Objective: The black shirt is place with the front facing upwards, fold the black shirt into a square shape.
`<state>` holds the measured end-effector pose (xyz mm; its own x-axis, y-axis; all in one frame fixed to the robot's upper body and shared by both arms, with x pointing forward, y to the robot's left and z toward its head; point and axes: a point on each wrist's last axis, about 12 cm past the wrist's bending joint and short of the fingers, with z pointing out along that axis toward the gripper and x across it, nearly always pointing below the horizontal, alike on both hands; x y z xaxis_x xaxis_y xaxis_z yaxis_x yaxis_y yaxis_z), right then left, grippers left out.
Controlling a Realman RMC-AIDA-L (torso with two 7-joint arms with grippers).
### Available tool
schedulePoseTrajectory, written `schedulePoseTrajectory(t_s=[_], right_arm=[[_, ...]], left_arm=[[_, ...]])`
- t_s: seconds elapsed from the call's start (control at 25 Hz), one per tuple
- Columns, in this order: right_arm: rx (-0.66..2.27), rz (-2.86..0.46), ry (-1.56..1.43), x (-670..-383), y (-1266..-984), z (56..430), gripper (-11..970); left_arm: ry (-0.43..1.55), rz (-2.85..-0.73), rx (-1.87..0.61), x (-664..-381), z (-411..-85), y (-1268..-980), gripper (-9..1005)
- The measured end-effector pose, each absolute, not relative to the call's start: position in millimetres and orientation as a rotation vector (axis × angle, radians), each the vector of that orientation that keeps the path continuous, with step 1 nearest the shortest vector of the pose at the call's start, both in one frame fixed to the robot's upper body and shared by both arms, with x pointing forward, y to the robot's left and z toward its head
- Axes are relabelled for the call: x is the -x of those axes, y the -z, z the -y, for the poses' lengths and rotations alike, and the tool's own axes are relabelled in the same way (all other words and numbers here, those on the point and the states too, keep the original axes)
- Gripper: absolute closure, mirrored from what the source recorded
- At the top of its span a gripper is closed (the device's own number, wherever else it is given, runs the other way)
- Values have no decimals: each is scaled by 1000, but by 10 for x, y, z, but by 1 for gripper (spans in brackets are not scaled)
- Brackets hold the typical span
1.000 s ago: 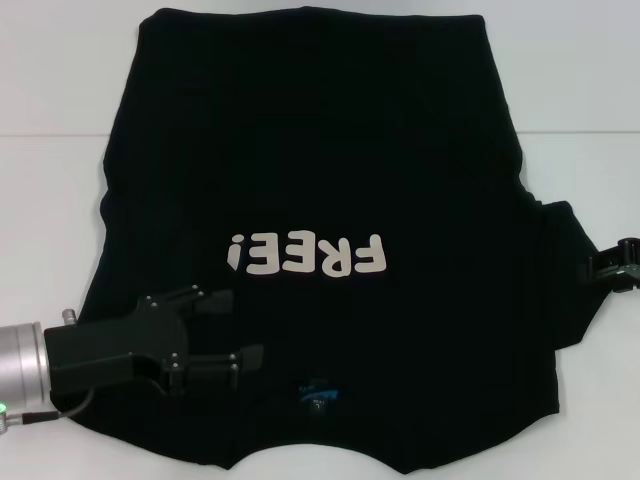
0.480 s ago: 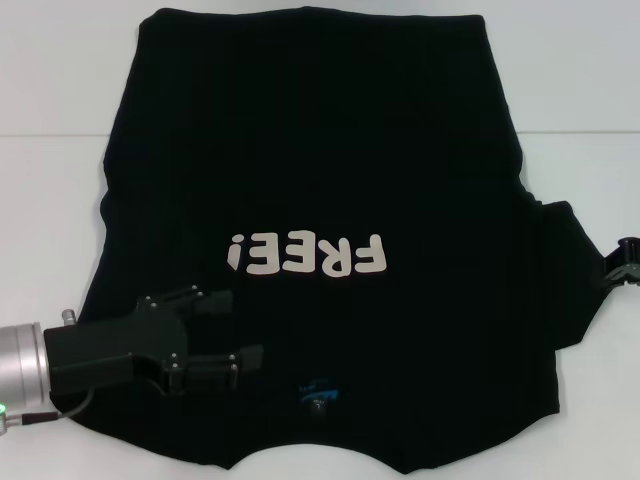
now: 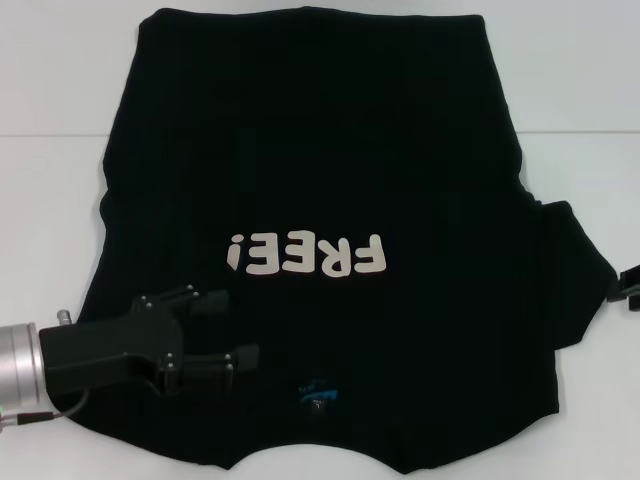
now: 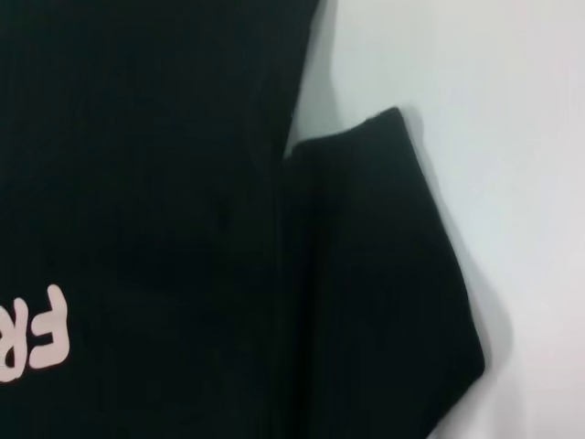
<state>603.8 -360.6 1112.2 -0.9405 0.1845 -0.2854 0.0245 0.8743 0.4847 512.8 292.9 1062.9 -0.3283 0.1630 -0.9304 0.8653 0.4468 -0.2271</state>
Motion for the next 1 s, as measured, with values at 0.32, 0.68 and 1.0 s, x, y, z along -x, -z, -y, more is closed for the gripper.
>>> schedulePoseTrajectory(t_s=[0.32, 0.68, 1.0], right_arm=[[-138, -2732, -735, -6029, -11070, 3478, 442], [-129, -2723, -750, -6070, -11050, 3377, 260], [-116, -2728, -749, -6091, -10997, 3307, 268]], left_arm=[[948, -1772, -884, -5139, -2918, -10630, 87], [950, -1774, -880, -5130, -2917, -10622, 88], [950, -1775, -877, -5124, -2921, -10617, 87]])
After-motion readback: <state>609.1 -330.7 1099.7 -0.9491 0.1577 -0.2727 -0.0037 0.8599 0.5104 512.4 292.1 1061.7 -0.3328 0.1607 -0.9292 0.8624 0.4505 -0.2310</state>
